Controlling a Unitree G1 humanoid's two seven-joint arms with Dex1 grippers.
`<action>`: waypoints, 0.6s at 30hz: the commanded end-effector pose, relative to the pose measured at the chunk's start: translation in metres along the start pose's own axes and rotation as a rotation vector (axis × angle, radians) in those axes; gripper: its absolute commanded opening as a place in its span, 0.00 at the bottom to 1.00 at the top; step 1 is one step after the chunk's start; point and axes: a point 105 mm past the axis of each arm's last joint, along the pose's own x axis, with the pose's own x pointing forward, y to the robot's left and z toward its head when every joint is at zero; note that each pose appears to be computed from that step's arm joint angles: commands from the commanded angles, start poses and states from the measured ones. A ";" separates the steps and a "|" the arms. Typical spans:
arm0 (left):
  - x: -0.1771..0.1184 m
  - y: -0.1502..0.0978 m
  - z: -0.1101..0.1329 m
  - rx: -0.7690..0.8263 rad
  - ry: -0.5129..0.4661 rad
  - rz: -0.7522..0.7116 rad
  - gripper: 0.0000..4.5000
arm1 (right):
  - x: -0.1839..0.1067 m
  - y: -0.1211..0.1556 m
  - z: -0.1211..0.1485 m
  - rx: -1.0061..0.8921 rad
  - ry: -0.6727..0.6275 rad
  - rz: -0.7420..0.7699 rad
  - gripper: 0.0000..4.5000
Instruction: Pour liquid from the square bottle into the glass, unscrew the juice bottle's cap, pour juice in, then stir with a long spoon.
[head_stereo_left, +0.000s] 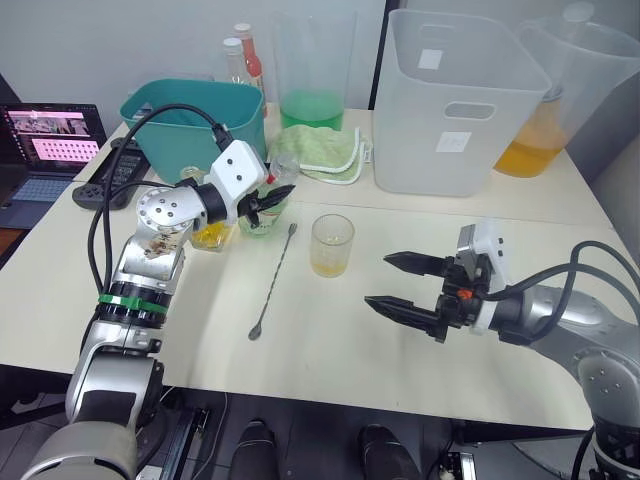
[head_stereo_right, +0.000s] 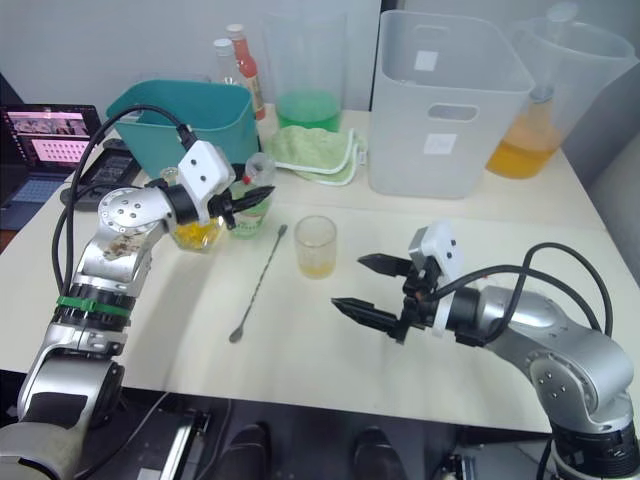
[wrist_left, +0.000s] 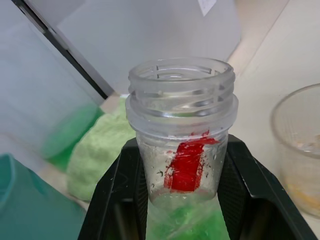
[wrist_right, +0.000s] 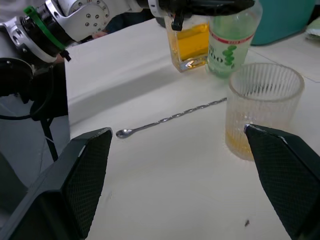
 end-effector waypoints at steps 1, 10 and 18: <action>0.007 0.009 0.023 0.141 -0.079 0.045 0.33 | -0.006 0.004 0.012 -0.050 -0.040 -0.015 1.00; 0.022 0.013 0.029 0.479 -0.075 0.128 0.33 | -0.013 0.003 0.010 -0.064 -0.019 -0.059 1.00; 0.026 -0.002 0.018 0.608 -0.068 0.085 0.33 | -0.016 0.003 0.011 -0.068 -0.025 -0.075 1.00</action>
